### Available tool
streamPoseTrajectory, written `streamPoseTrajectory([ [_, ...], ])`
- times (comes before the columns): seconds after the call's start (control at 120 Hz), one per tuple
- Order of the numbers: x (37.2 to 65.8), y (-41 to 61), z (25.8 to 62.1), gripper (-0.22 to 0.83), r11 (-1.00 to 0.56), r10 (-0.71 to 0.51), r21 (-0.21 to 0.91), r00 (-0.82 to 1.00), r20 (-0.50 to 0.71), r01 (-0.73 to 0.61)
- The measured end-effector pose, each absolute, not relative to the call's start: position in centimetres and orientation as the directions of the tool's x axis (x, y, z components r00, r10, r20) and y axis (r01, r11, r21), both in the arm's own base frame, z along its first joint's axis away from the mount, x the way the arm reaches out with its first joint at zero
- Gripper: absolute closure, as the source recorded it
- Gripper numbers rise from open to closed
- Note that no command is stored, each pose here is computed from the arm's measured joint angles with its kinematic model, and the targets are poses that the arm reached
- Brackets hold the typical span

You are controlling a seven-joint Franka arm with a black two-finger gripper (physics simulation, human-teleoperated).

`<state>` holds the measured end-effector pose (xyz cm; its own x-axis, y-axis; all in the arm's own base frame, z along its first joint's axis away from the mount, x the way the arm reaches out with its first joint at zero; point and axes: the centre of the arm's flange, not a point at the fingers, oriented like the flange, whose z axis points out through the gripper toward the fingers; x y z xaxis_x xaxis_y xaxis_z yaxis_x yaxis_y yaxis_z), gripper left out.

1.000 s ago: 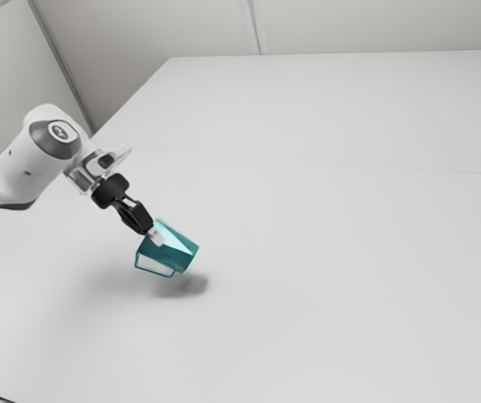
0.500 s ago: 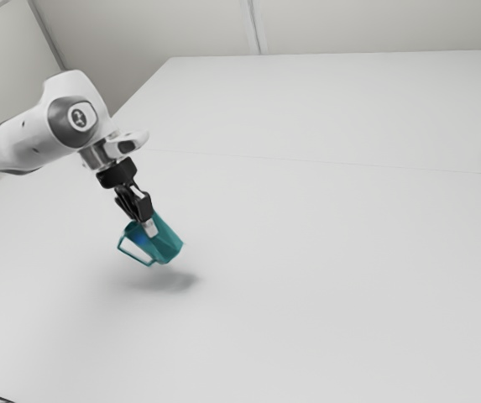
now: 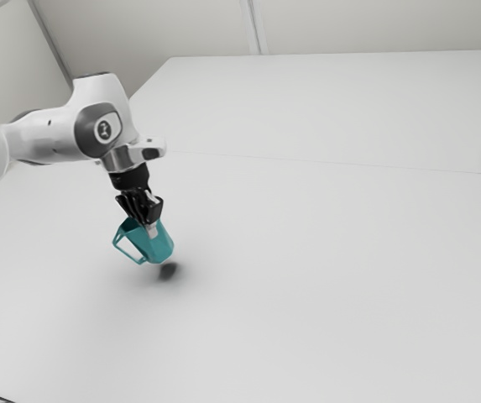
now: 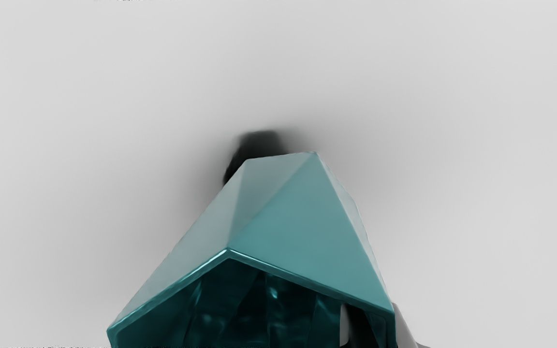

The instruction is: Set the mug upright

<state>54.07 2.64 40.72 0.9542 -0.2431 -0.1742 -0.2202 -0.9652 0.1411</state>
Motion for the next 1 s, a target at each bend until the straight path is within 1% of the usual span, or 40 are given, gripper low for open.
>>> streamPoseTrajectory([
  [0.175, 54.4, 1.5, 40.3, 0.79, -0.979, -0.202, 0.076, 0.960, -0.194, -0.191],
  [0.475, 53.7, 1.3, 39.8, 0.78, -0.996, -0.090, 0.028, 0.959, -0.269, -0.085],
  [0.75, 54.4, 1.6, 38.4, 0.78, -0.999, -0.015, -0.031, 0.941, -0.339, -0.027],
  [1.0, 55.0, 1.6, 36.9, 0.78, -0.998, 0.034, -0.061, 0.928, -0.372, 0.013],
])
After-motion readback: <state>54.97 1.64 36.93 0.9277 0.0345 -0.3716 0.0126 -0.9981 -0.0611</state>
